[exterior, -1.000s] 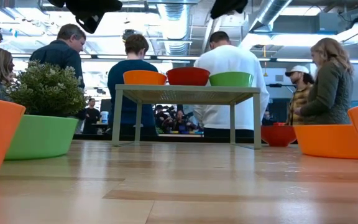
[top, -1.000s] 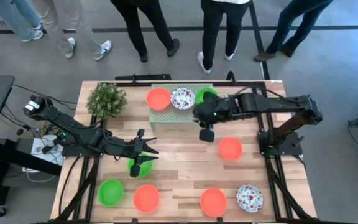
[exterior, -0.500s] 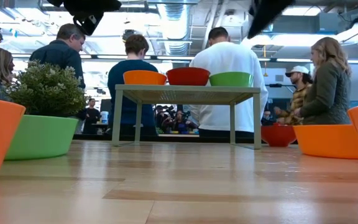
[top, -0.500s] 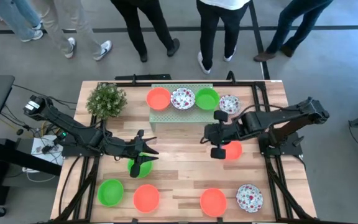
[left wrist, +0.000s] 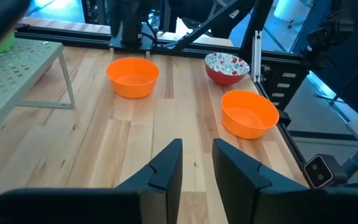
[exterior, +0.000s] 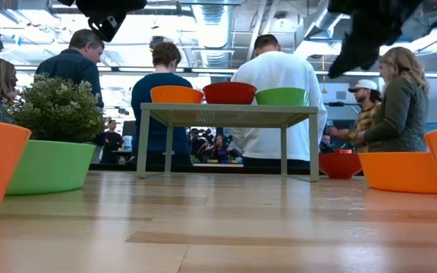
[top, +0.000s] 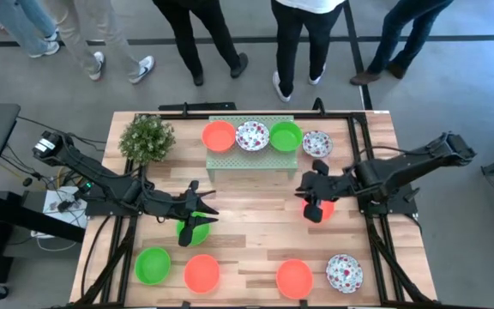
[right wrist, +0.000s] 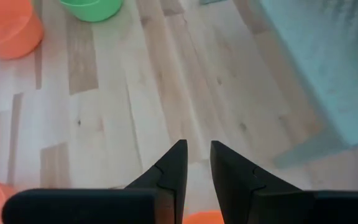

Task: Pick & Place Mini bowls
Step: Stack the orange bowl onto the other orange bowl on the shelf

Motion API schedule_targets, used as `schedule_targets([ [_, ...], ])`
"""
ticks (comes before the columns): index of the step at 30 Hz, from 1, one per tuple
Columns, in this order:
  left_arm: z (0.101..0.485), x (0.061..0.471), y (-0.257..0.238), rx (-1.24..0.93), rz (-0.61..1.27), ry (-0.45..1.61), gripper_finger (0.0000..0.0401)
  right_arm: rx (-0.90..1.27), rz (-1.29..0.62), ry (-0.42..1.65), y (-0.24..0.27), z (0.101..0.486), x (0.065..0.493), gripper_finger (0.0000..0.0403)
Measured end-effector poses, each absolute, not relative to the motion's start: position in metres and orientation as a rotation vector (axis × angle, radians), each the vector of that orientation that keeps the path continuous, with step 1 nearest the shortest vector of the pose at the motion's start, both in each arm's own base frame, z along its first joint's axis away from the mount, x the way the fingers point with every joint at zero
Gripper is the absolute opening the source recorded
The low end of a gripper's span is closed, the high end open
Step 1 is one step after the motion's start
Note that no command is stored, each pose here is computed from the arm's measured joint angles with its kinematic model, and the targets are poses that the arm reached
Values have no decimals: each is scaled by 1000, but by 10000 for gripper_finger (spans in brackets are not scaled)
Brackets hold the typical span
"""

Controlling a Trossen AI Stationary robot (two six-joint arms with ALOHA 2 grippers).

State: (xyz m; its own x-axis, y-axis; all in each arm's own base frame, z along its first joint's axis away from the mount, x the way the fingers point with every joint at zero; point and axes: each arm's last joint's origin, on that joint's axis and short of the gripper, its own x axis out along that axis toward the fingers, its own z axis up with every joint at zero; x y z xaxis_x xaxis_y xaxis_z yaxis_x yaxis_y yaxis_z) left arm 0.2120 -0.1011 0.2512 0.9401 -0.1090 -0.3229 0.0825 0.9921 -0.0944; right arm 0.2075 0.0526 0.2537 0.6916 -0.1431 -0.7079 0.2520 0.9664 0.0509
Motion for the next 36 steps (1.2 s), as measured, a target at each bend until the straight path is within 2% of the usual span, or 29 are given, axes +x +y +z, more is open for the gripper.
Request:
schedule_targets([
  [4,252,212,-101,-88,-98,325,89,192,-211,768,58,223,202,65],
  [9,251,213,-102,-205,-80,329,89,188,-175,781,63,203,202,65],
  [16,234,223,-112,-269,-151,431,89,234,-150,784,65,202,205,65],
  [20,230,235,-125,-287,-268,500,89,243,-145,766,66,203,206,65],
  [29,222,264,-153,-127,-461,777,89,242,-145,766,66,203,205,65],
  [33,209,266,-159,-97,-569,869,89,235,-143,768,66,203,205,65],
  [36,199,266,-163,-72,-583,914,89,234,-144,770,65,203,205,65],
])
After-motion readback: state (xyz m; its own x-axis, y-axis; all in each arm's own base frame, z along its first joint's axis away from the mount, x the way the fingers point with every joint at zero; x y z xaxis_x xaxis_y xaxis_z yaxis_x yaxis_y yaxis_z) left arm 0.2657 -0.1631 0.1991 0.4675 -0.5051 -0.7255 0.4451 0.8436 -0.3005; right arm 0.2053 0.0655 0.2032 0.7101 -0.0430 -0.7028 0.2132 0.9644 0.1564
